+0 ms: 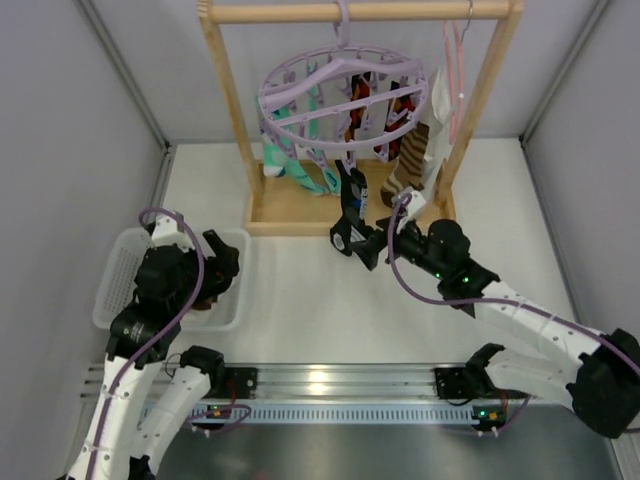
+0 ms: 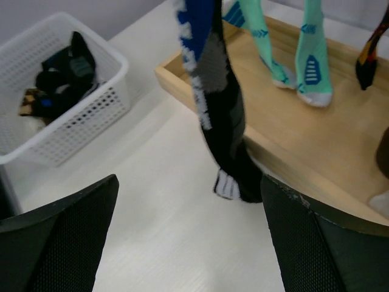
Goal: Remove the socks clipped to the hanger
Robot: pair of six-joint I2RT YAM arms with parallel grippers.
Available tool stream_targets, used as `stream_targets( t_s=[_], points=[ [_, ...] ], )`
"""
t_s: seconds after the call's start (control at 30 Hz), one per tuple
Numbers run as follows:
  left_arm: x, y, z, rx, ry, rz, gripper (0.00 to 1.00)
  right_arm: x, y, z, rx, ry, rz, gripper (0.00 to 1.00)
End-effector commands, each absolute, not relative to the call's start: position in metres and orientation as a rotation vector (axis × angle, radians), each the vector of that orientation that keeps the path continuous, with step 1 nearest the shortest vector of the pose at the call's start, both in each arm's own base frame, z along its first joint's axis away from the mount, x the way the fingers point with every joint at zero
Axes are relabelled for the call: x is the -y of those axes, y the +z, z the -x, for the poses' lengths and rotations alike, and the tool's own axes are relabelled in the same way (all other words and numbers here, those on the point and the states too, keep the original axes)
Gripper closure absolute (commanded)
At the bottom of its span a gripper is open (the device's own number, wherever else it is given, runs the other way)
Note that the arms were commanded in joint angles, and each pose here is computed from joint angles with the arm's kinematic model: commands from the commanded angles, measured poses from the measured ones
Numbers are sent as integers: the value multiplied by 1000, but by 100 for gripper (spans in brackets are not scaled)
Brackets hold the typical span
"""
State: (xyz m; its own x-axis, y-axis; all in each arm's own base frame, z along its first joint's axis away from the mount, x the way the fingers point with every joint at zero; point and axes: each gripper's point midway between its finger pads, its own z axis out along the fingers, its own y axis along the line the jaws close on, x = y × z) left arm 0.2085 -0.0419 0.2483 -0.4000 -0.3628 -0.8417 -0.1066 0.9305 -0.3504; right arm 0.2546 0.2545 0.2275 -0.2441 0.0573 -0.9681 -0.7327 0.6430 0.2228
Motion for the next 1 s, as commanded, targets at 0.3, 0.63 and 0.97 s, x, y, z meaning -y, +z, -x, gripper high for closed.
stream_targets(
  t_s=[0.3,0.63,0.97],
  points=[
    [76,290,-212,-1917,-479,174,1,-294,245,-321,-1450,596,637,56],
    [103,384,-262,-1860,-545,155,1,-320,242,-294,-1415,510,422,100],
    [184,441,-282,-1779,-246,-49,2,-356,226,-277,-1490,369,363,100]
  ],
)
